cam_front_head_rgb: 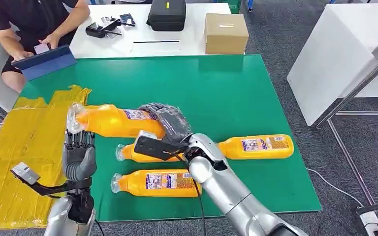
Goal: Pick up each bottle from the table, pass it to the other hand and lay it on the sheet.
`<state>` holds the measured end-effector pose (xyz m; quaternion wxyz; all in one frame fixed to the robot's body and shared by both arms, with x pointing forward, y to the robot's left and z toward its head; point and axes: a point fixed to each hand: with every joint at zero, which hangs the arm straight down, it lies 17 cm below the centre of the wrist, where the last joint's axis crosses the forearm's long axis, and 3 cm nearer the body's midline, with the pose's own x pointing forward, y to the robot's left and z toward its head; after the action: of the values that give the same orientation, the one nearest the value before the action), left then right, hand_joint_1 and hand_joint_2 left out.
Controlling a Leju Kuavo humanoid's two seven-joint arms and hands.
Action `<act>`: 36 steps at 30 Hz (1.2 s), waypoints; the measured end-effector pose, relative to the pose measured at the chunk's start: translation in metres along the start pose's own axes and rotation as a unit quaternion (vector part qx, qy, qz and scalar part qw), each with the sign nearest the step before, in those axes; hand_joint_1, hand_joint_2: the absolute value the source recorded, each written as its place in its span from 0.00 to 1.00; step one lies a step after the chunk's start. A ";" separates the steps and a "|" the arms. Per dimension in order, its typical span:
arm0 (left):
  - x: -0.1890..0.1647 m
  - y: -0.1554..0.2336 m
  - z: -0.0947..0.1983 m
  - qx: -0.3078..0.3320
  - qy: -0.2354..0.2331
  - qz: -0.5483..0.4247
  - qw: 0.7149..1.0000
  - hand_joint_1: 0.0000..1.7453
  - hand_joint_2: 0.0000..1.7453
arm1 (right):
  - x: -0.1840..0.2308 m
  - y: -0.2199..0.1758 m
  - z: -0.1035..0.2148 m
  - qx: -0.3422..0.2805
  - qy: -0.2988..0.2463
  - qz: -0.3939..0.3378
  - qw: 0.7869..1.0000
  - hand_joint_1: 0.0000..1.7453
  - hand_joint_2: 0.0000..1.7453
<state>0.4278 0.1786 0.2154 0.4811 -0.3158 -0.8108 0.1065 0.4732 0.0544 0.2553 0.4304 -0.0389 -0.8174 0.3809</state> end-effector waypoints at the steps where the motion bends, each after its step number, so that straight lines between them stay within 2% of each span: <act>1: 0.000 0.000 -0.003 -0.001 0.000 0.004 1.000 0.00 1.00 | 0.004 0.002 -0.003 0.002 -0.001 0.000 1.000 1.00 1.00; 9: -0.006 -0.002 -0.023 -0.009 0.009 0.015 1.000 0.00 1.00 | 0.030 0.024 -0.021 0.022 -0.010 -0.012 1.000 1.00 1.00; 19: -0.011 -0.001 -0.027 -0.005 0.016 0.026 1.000 0.00 1.00 | 0.037 0.039 -0.031 0.038 0.003 -0.037 0.999 1.00 1.00; 36: -0.011 -0.011 -0.031 0.003 0.028 0.040 0.999 0.00 1.00 | 0.003 0.085 -0.017 0.103 0.061 -0.016 0.993 1.00 1.00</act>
<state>0.4531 0.1590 0.2282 0.5003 -0.3495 -0.7831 0.1194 0.4613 0.1260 0.2075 0.4876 -0.0044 -0.7464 0.4529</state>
